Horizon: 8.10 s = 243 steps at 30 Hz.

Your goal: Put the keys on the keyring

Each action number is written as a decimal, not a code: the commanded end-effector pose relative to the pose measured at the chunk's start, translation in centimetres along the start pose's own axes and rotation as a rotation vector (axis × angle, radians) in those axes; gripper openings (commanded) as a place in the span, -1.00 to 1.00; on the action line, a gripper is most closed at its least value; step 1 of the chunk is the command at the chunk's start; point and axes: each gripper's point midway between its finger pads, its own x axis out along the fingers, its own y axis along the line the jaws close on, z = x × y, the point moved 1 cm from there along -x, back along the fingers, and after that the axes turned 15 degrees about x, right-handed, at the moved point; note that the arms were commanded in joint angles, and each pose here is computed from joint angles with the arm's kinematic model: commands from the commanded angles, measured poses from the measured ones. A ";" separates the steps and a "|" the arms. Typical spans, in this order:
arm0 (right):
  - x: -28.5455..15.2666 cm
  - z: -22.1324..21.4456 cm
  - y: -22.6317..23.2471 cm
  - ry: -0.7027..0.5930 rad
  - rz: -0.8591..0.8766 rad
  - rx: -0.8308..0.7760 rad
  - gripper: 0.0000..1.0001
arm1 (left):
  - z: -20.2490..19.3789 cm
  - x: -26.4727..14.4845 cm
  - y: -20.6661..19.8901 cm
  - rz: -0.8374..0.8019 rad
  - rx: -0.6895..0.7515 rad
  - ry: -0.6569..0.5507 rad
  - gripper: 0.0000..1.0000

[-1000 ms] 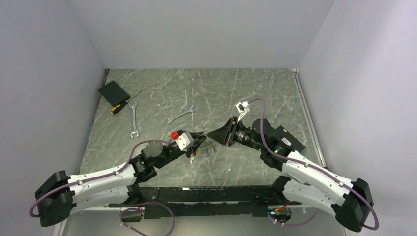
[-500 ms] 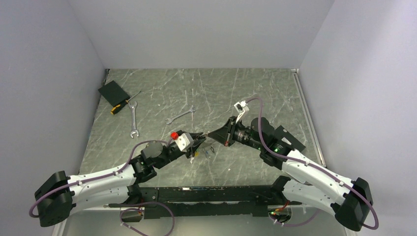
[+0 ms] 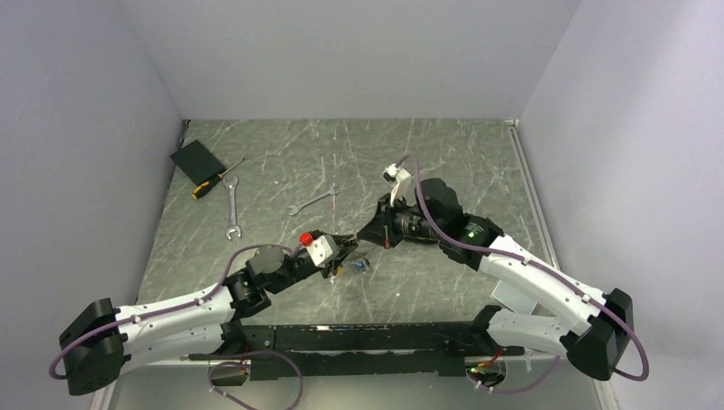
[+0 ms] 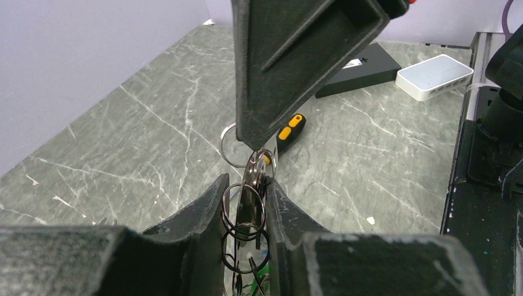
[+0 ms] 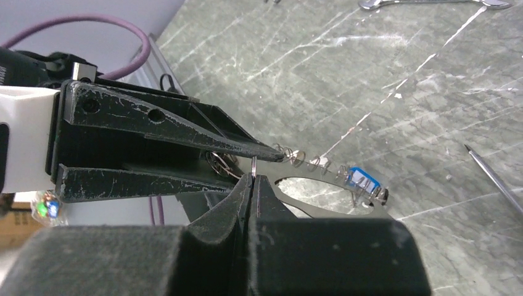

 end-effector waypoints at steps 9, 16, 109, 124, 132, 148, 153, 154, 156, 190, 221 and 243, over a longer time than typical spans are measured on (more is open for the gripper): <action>-0.9 -0.8 0.6 0.176 -0.006 -0.151 -1.00 | 3.3 0.3 0.9 0.003 0.034 -0.105 -1.00; -0.9 -2.1 0.5 0.261 0.015 -0.168 -1.00 | 3.0 0.6 0.5 -0.015 0.032 -0.095 -1.00; -3.3 -3.0 2.4 -0.128 0.297 -0.433 0.37 | 7.0 -2.6 2.5 0.076 -0.352 -0.101 -1.00; -1.1 -3.2 2.5 -0.329 0.342 -0.633 0.39 | 8.4 -2.6 2.4 0.045 -0.349 -0.131 -1.00; 0.0 -2.8 2.4 -0.320 0.326 -0.664 0.21 | 8.7 -2.4 2.1 0.027 -0.350 -0.154 -1.00; 0.2 -1.4 3.1 -0.358 0.310 -0.666 -0.29 | 8.3 -2.0 1.9 0.029 -0.359 -0.164 -1.00; 0.8 -1.5 3.0 -0.330 0.301 -0.673 -0.69 | 8.2 -2.0 1.9 0.029 -0.358 -0.168 -1.00; 0.9 -1.5 2.9 -0.320 0.297 -0.674 -0.78 | 8.1 -2.0 1.9 0.032 -0.357 -0.165 -1.00; 0.9 -1.5 3.0 -0.305 0.290 -0.675 -0.97 | 7.9 -2.1 2.0 0.038 -0.348 -0.159 -1.00; 1.2 1.0 4.4 0.405 -0.145 -0.462 -1.00 | 3.4 -6.4 5.9 0.269 -0.077 0.039 0.25; 17.5 4.5 -9.8 0.317 -0.456 -0.370 -1.00 | 3.7 -18.7 12.1 0.646 -0.228 0.327 0.99; 18.2 -10.1 -7.1 0.659 -0.232 0.149 -1.00 | 3.7 -19.0 12.1 0.651 -0.232 0.324 0.98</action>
